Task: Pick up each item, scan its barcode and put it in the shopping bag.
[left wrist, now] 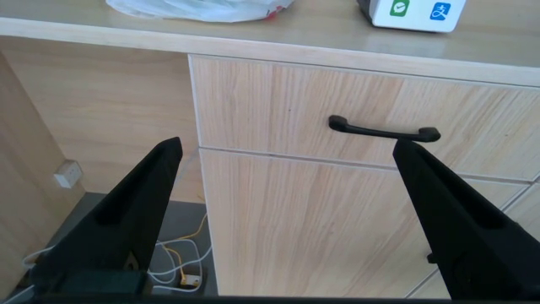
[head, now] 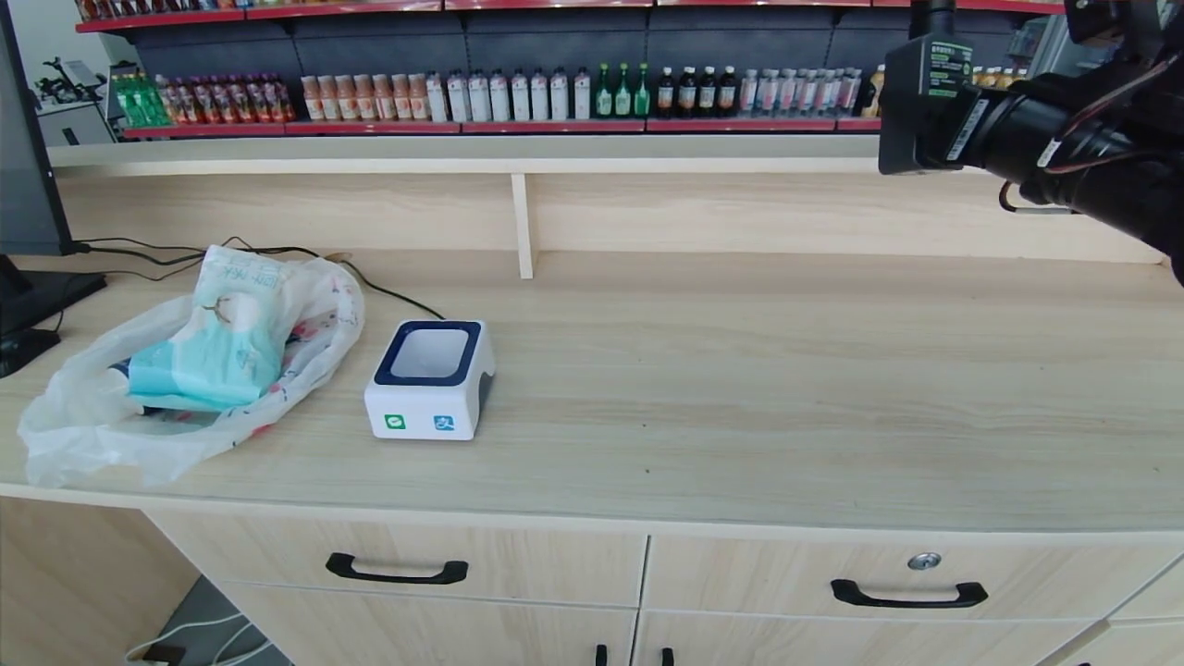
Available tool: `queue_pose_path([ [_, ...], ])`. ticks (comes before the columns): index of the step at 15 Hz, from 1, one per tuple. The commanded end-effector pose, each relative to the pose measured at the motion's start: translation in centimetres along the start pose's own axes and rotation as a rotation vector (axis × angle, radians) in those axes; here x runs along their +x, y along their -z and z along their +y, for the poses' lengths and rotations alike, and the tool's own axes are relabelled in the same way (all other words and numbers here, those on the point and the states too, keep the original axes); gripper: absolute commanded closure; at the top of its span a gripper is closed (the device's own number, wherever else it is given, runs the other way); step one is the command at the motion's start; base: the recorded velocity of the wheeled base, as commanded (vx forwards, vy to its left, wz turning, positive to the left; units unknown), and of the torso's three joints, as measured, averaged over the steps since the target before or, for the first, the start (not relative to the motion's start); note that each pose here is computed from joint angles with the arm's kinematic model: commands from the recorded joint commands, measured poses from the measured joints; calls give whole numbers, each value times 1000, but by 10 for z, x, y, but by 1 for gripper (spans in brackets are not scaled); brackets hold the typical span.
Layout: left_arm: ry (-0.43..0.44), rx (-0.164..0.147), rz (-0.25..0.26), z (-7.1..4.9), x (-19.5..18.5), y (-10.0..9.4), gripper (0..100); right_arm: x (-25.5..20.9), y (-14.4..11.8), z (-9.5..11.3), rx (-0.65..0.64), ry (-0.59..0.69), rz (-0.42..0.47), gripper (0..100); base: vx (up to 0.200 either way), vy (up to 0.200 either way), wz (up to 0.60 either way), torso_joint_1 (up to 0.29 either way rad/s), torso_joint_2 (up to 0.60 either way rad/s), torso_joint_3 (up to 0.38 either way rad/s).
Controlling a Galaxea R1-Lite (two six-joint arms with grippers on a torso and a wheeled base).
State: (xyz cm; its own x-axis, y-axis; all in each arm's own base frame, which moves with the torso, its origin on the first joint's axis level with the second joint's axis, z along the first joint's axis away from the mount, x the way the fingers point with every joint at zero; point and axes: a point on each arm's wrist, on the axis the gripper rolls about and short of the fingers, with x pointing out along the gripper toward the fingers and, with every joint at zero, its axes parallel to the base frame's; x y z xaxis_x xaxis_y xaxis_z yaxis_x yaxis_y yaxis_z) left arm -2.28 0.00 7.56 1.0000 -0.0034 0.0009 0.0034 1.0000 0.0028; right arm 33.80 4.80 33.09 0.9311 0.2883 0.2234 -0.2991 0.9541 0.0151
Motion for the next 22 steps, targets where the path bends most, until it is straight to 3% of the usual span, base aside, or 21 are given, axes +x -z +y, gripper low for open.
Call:
queue_pose_path([
  [1,0,0,-1,0,0,0,0,-6,19,10,7,-34,-16,100,0,0,0,0,0,0],
  [4,0,0,-1,0,0,0,0,-18,44,26,20,-155,-102,100,0,0,0,0,0,0],
  [6,0,0,-1,0,0,0,0,-27,66,36,26,-197,-104,100,0,0,0,0,0,0],
  [14,0,0,-1,0,0,0,0,-41,132,42,24,-218,-35,100,0,0,0,0,0,0],
  [22,0,0,-1,0,0,0,0,-60,157,50,24,-239,63,100,0,0,0,0,0,0],
])
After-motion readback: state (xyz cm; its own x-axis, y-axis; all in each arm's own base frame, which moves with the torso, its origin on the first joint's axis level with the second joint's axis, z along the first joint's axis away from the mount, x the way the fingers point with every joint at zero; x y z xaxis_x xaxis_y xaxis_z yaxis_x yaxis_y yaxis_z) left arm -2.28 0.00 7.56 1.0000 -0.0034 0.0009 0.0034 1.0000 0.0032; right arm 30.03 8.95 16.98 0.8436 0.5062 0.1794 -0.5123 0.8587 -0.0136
